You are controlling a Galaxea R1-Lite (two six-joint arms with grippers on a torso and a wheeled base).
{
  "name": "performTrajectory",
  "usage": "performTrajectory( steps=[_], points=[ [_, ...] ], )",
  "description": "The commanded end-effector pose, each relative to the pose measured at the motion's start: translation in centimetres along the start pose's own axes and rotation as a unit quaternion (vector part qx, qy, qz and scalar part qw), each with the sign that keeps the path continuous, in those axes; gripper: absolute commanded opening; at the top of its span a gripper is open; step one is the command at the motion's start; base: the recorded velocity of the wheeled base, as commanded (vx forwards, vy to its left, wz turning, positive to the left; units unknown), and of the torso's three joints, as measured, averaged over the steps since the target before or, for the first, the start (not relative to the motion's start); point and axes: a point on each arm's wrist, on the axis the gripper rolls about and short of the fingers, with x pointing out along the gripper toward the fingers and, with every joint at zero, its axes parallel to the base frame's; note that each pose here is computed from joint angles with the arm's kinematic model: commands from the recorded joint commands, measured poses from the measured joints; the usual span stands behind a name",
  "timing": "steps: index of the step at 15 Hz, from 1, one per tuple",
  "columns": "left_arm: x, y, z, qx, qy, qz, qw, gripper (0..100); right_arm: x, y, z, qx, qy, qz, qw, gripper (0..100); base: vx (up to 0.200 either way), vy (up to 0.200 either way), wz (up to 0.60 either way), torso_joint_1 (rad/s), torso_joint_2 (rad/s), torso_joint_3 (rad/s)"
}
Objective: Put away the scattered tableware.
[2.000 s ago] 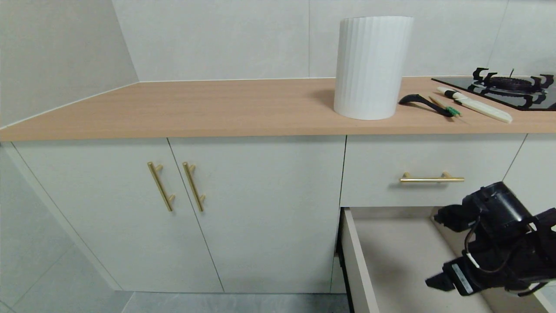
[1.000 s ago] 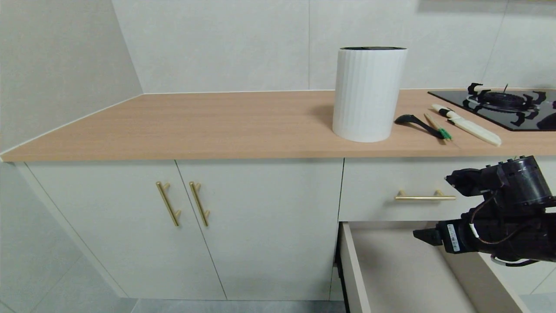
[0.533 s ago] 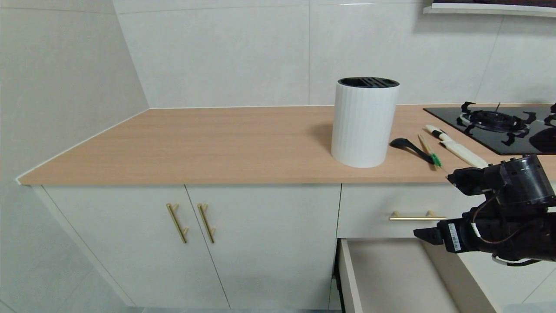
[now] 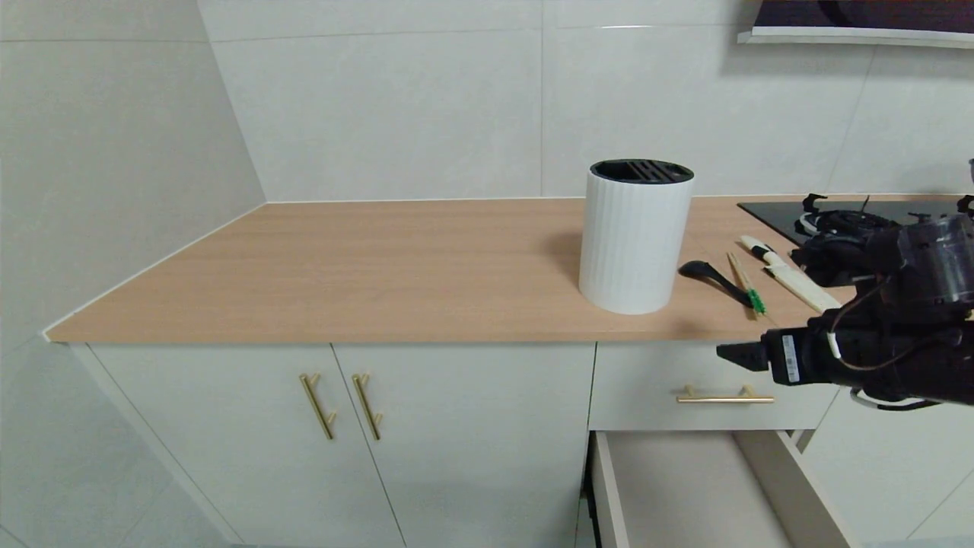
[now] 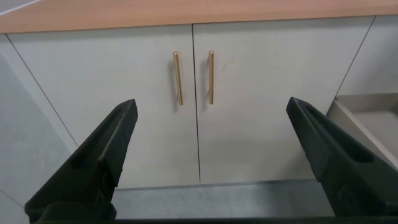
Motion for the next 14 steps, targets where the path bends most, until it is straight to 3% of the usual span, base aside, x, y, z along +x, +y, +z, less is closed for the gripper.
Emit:
performTrajectory(
  steps=[1, 3, 7, 14],
  points=[
    [0.0, 0.0, 0.0, 0.000, 0.001, 0.000, 1.0000, 100, -0.5, 0.3, 3.7, 0.006, -0.036, 0.002, 0.999, 100, 0.000, 0.000, 0.00, 0.000, 0.00, 0.000],
    [0.0, 0.0, 0.0, 0.000, 0.001, 0.000, 1.0000, 100, -0.7, 0.4, 4.8, 0.030, -0.034, 0.001, 0.999, 100, 0.000, 0.000, 0.00, 0.000, 0.00, 0.000],
    [0.0, 0.0, 0.0, 0.000, 0.001, 0.000, 1.0000, 100, 1.2, -0.1, 6.3, 0.080, -0.049, -0.087, 0.992, 100, 0.000, 0.000, 0.00, 0.000, 0.00, 0.000],
    [0.0, 0.0, 0.0, 0.000, 0.001, 0.000, 1.0000, 100, 6.9, -2.4, 5.4, 0.109, 0.015, -0.192, 0.975, 100, 0.000, 0.000, 0.00, 0.000, 0.00, 0.000]
  ],
)
